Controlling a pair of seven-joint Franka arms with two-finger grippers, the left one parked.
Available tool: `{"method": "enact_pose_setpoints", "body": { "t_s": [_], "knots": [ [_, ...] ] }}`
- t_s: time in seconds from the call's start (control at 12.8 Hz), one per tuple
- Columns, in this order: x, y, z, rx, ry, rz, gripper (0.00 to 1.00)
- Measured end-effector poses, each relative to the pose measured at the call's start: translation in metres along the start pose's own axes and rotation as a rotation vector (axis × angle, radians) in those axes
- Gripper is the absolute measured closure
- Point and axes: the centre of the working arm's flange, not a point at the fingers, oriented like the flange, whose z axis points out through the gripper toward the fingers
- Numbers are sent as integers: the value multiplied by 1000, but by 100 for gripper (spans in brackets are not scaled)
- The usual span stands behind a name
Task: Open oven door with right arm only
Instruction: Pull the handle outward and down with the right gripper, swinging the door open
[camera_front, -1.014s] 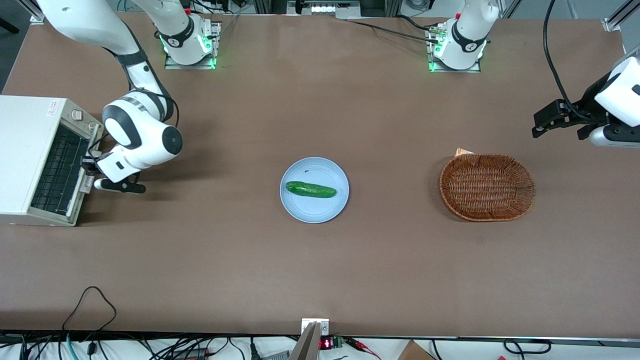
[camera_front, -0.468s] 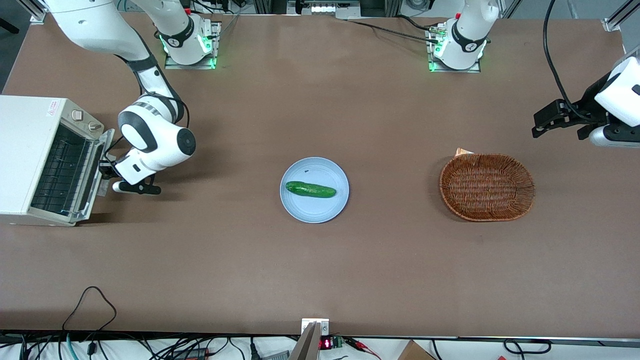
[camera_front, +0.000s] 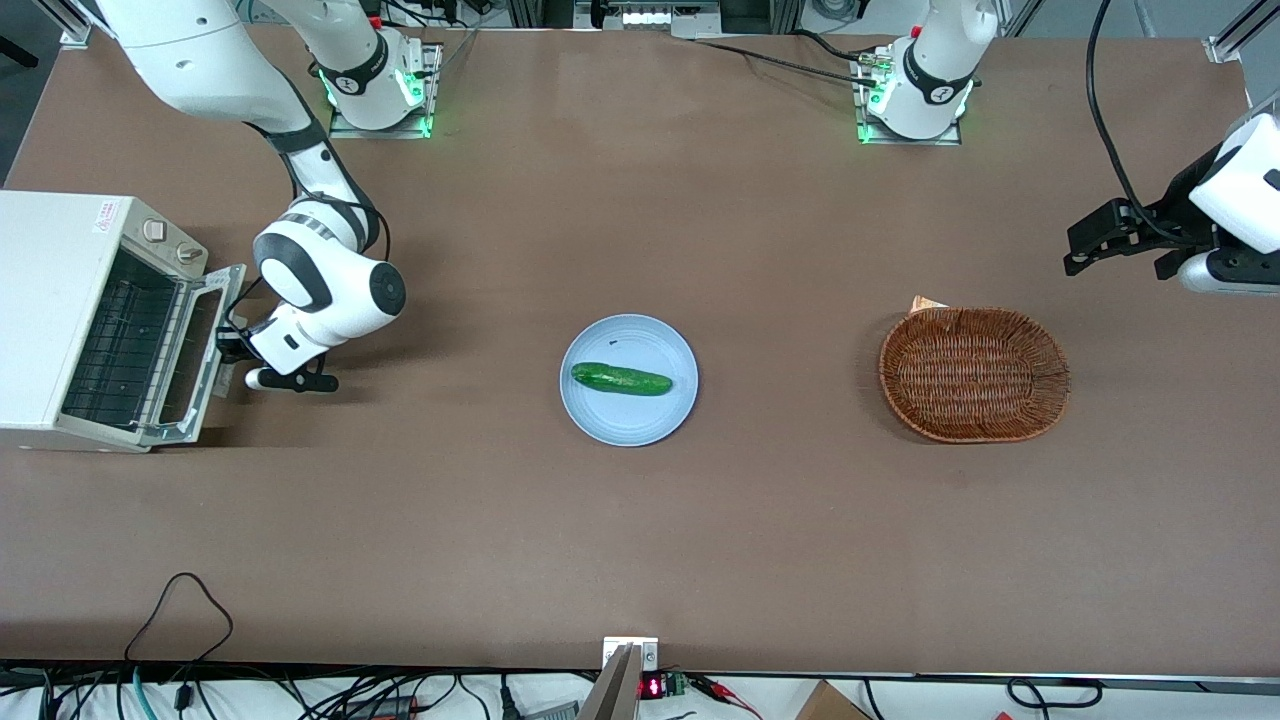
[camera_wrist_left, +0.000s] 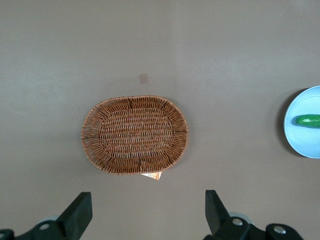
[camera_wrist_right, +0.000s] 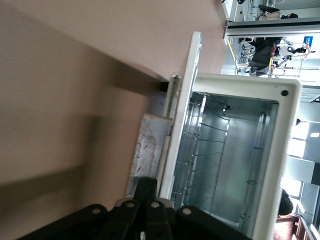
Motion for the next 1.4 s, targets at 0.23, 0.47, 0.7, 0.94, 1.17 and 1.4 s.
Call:
{"method": "enact_pose_setpoints", "body": {
  "t_s": [0.23, 0.47, 0.7, 0.94, 1.17, 1.4],
  "knots": [
    [1, -14, 1, 2, 0, -21, 99],
    [2, -24, 3, 4, -1, -35, 99],
    [1, -32, 5, 4, -4, -48, 99],
    [2, -38, 7, 7, -5, -56, 99],
    [3, -43, 9, 10, -5, -63, 99],
    [5, -55, 14, 13, -10, -75, 99]
  ]
}}
